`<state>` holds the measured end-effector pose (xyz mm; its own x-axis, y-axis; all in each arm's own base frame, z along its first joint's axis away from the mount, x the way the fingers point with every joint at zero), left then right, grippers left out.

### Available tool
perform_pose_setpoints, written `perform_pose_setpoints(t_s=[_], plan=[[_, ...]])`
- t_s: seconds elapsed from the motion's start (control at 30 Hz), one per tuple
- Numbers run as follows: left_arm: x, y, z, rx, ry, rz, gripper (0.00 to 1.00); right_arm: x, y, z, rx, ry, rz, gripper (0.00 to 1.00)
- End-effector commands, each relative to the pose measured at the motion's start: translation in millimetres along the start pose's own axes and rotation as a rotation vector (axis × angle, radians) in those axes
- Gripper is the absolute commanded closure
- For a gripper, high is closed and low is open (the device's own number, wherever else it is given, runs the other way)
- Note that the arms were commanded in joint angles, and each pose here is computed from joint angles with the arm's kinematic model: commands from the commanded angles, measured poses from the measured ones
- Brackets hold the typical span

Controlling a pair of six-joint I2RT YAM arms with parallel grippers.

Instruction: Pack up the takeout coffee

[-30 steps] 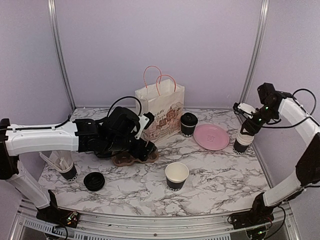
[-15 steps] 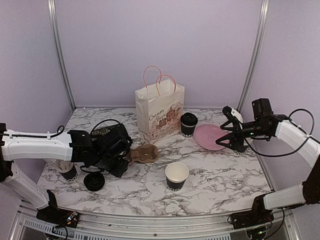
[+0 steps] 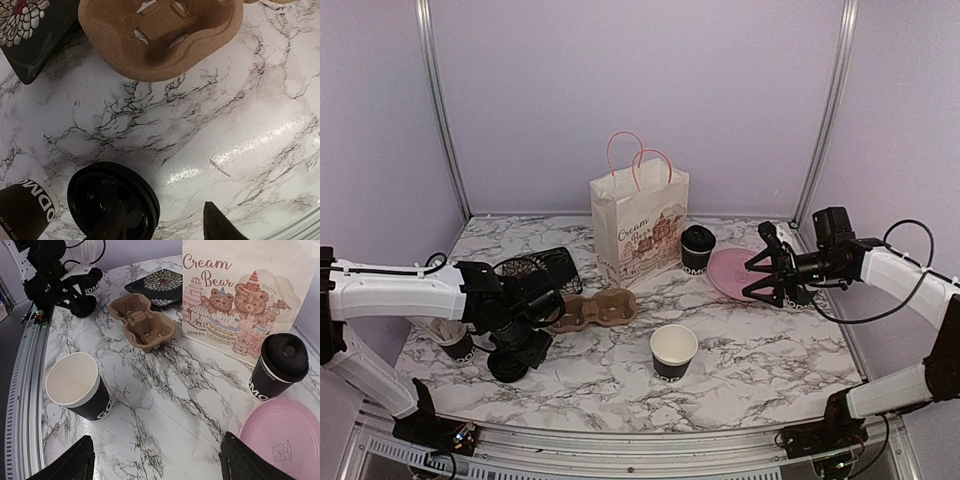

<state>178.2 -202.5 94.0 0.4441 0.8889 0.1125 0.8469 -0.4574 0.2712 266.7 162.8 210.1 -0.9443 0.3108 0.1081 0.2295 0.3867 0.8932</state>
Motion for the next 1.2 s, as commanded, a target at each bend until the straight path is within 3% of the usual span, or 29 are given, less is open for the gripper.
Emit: perform_pose_setpoints(t_s=[0.0,0.33,1.17], plan=[[9.3,-14.4,11.1,0.097,0.027,-0.011,0.47,4.5,3.6,1.1,-0.015,0.017,-0.037,0.16],[17.3,-31.9,29.0,0.198,0.045,-0.056,0.46,4.0,-5.6,5.3,0.01,0.034,-0.023,0.17],[2.5,-24.8,21.3,0.206,-0.041,-0.078,0.86,8.5,-17.7,14.9,0.056,0.1,0.001,0.24]])
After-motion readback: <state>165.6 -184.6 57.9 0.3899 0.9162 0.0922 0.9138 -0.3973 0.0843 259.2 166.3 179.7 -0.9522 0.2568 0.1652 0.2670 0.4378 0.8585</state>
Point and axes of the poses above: each gripper's point midway between its finger pads, its own z axis out along the fingers, its own x axis along the line the jaws close on, y = z × x, the point moved 2 cm from there along -z, back along the fingers, and after that the axes turned 2 degrees about z, right-handed, at the moved point
